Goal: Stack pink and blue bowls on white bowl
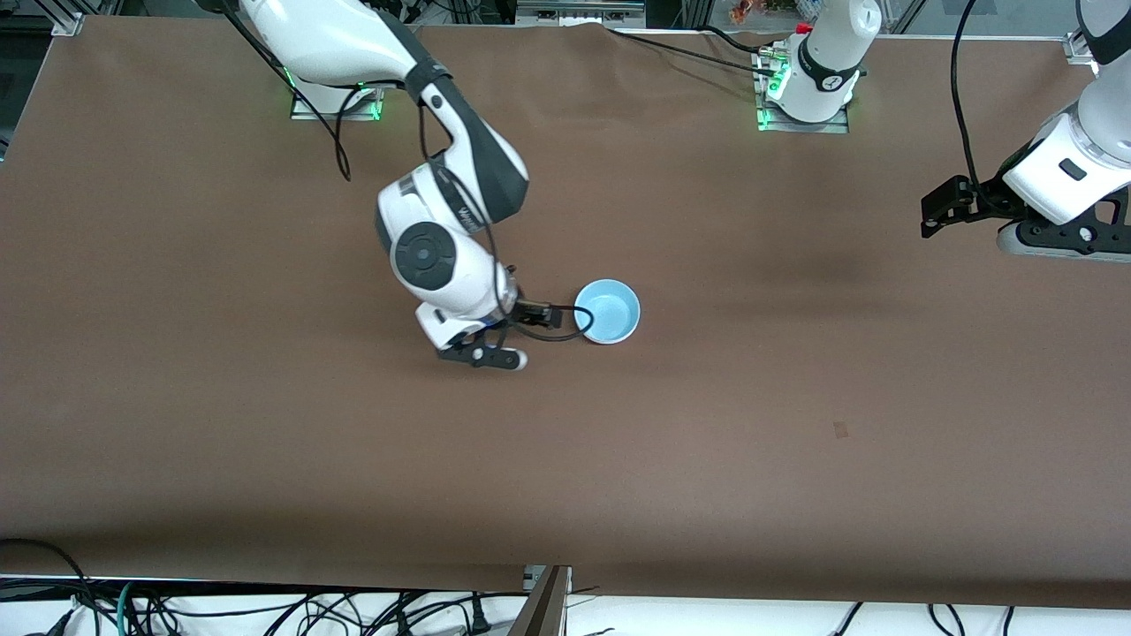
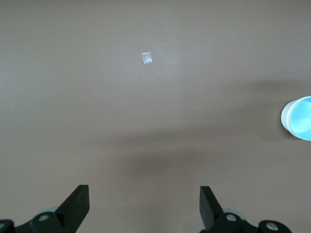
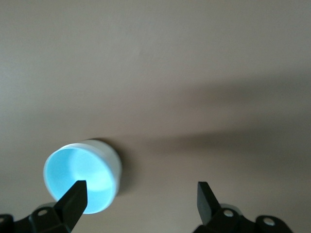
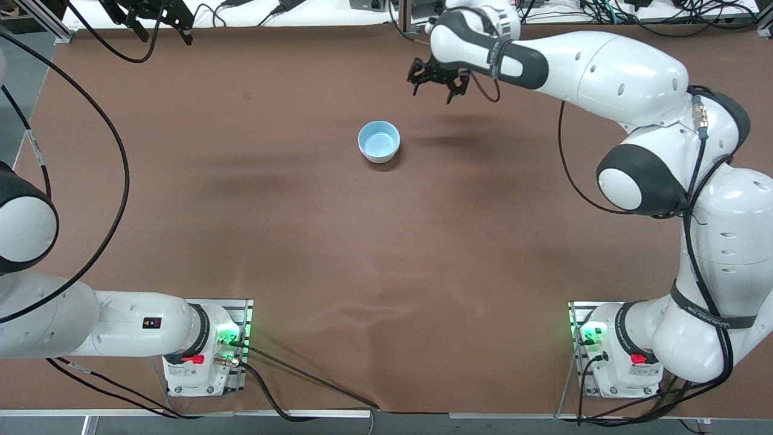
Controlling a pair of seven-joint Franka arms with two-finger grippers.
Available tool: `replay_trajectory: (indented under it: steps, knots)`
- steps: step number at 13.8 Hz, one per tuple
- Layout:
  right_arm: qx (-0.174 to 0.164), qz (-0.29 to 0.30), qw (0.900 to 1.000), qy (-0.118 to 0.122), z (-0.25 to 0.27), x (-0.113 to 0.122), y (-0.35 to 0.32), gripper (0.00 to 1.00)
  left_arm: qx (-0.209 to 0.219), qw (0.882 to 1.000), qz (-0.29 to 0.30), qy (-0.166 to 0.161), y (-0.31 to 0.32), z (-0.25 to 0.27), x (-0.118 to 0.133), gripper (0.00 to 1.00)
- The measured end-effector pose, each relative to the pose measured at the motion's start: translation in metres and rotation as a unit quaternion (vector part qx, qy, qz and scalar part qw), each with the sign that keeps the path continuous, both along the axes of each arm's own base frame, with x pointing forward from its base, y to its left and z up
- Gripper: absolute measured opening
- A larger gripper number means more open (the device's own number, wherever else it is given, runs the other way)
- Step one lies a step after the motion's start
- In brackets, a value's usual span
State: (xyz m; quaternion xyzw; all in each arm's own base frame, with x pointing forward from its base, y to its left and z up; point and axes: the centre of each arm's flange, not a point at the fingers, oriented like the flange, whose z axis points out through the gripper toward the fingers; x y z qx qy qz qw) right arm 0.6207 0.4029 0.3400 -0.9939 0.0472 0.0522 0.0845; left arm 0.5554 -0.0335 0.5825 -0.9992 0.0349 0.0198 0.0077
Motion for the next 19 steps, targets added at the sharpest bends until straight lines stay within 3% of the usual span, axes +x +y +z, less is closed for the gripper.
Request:
replay_trajectory:
  steps: [3, 6, 9, 14, 19]
  knots:
    - [-0.014, 0.1, 0.995, 0.022, 0.026, 0.022, -0.077, 1.0, 0.0, 1.0, 0.0, 0.0, 0.0, 0.0, 0.0, 1.0]
    - [-0.051, 0.149, 0.987, 0.034, 0.073, 0.038, -0.18, 1.0, 0.0, 1.0, 0.0, 0.0, 0.0, 0.0, 0.0, 1.0]
    - [-0.083, 0.148, 0.985, 0.041, 0.127, 0.019, -0.243, 1.0, 0.0, 1.0, 0.0, 0.0, 0.0, 0.0, 0.0, 1.0]
    - [-0.098, 0.134, 0.986, 0.011, 0.206, -0.021, -0.284, 1.0, 0.0, 1.0, 0.001, 0.0, 0.001, 0.0, 0.0, 1.0]
    - [-0.096, 0.084, 0.992, -0.021, 0.259, -0.038, -0.35, 1.0, 0.0, 1.0, 0.001, 0.0, 0.001, 0.0, 0.0, 1.0]
